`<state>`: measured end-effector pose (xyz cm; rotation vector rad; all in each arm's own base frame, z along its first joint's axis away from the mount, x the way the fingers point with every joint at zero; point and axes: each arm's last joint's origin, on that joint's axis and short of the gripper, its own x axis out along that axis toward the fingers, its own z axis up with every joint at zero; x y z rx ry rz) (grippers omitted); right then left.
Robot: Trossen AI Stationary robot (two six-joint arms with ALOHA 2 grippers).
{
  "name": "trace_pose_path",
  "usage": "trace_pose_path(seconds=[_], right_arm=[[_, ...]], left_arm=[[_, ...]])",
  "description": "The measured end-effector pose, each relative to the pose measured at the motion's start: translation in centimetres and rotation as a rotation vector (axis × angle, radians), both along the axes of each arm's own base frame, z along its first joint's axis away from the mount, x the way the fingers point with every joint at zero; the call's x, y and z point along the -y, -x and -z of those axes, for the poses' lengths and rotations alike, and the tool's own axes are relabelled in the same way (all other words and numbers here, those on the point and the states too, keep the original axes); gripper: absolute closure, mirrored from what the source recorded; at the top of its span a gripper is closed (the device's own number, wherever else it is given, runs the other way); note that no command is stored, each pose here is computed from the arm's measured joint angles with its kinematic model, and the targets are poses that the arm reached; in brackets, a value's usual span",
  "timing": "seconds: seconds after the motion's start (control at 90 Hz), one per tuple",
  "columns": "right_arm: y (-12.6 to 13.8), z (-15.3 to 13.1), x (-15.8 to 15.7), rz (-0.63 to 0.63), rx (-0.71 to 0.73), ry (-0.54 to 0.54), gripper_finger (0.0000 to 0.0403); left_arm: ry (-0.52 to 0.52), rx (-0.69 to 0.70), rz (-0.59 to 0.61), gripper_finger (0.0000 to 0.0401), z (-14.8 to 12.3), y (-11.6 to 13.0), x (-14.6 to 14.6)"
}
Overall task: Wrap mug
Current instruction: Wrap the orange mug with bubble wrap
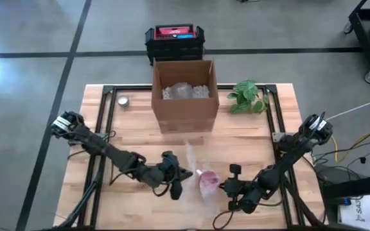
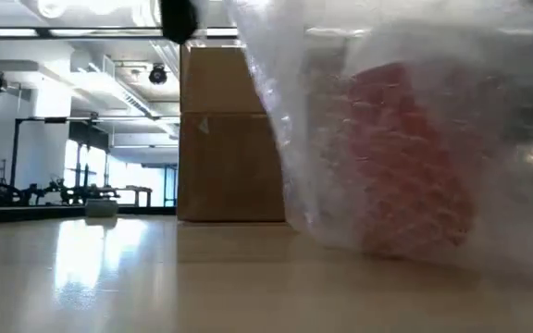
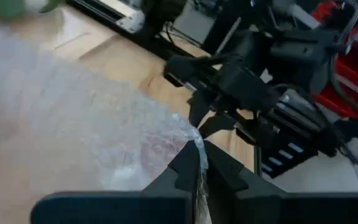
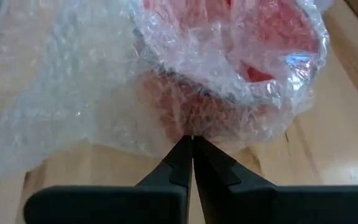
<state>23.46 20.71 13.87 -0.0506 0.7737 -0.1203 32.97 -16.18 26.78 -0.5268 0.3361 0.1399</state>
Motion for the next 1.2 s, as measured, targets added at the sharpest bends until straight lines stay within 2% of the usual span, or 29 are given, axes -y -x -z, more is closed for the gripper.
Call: trace_pose_path(seconds=[0.222, 0.4, 0.611, 0.722, 0.9, 1.033, 1.111, 1.2], right_arm=[[-0.7, -0.1, 0.2, 0.004, 0.027, -0.013, 0.0403], [-0.8, -0.1, 0.3, 0.008, 0.029, -0.014, 0.0403], [-0.8, -0.3, 0.3, -0.001, 0.026, -0.021, 0.0403], [-0.4, -1.8, 0.4, -0.055, 0.02, -0.071, 0.0403], [0.8, -6.2, 1.3, -0.129, 0.064, -0.181, 0.0403], [0.8, -8.4, 2.4, -0.085, 0.191, -0.11, 0.0403], [0.2, -8.3, 3.1, -0.06, 0.201, -0.055, 0.0403], [-1.1, -7.3, 3.4, -0.071, 0.174, -0.085, 0.0403]], left_arm=[[-0.012, -0.015, 0.006, 0.04, 1.5, -2.9, 0.3], [-0.034, 0.017, 0.101, 0.04, 2.0, -5.6, 1.4], [-0.048, -0.049, 0.143, 0.04, 4.7, -7.9, 1.6], [-0.038, -0.079, 0.129, 0.04, 6.0, -8.4, 1.3], [-0.028, -0.103, 0.115, 0.0399, 6.8, -8.4, 1.0], [-0.033, -0.104, 0.118, 0.04, 6.8, -8.4, 1.0], [-0.034, -0.103, 0.118, 0.04, 6.8, -8.4, 1.0], [-0.034, -0.103, 0.119, 0.0398, 6.8, -8.4, 1.1]])
